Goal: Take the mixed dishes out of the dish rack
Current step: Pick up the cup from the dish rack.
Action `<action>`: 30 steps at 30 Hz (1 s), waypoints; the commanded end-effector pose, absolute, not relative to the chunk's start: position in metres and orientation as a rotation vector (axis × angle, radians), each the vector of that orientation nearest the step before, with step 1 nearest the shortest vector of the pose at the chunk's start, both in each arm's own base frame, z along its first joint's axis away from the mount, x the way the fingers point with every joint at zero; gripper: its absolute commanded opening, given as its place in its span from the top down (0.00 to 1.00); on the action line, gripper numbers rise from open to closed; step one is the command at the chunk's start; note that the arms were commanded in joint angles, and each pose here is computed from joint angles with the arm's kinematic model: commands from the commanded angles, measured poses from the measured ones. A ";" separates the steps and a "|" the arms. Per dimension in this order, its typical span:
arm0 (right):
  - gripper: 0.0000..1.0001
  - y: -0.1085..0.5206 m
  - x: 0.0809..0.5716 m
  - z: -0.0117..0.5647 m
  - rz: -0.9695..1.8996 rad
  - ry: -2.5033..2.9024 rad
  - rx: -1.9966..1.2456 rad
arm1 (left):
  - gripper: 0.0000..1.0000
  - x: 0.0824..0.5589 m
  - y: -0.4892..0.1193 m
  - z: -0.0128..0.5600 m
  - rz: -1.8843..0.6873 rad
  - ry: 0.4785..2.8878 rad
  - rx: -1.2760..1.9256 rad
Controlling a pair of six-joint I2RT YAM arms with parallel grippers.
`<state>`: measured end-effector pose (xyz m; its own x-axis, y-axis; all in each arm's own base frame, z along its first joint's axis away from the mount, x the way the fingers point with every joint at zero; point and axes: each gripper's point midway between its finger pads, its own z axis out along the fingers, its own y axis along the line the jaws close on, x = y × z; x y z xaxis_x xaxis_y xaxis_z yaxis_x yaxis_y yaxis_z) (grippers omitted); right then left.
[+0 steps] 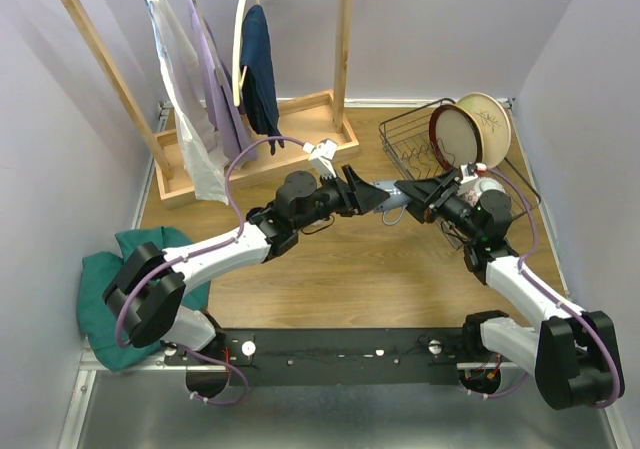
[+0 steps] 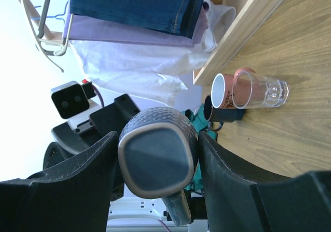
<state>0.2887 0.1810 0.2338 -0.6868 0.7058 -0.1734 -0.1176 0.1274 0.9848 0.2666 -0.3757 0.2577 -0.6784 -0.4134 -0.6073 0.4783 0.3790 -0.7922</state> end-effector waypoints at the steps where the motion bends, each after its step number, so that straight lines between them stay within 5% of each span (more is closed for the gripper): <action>1: 0.97 0.187 0.280 0.248 1.691 1.719 0.497 | 0.42 0.261 -0.394 0.284 -1.532 1.753 0.080; 7: 0.96 0.187 0.280 0.241 1.684 1.735 0.509 | 0.80 0.259 -0.396 0.289 -1.549 1.726 0.081; 10: 0.86 0.187 0.281 0.238 1.671 1.748 0.508 | 0.99 0.259 -0.392 0.290 -1.540 1.715 0.076; 15: 0.47 0.186 0.282 0.233 1.637 1.768 0.505 | 1.00 0.262 -0.383 0.284 -1.438 1.733 0.110; 22: 0.06 0.183 0.292 0.231 1.467 1.839 0.392 | 1.00 0.270 -0.357 0.272 -1.194 1.829 0.185; 30: 0.00 0.160 0.306 0.219 1.094 1.998 0.278 | 1.00 0.263 -0.302 0.223 -0.775 2.136 0.261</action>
<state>0.3015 0.1797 0.2303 -0.6729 0.6249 -0.3959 -0.1850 0.3760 0.9080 0.2652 -0.3424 0.2321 -0.6415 -0.2182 -0.7354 0.4821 0.6310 -0.6077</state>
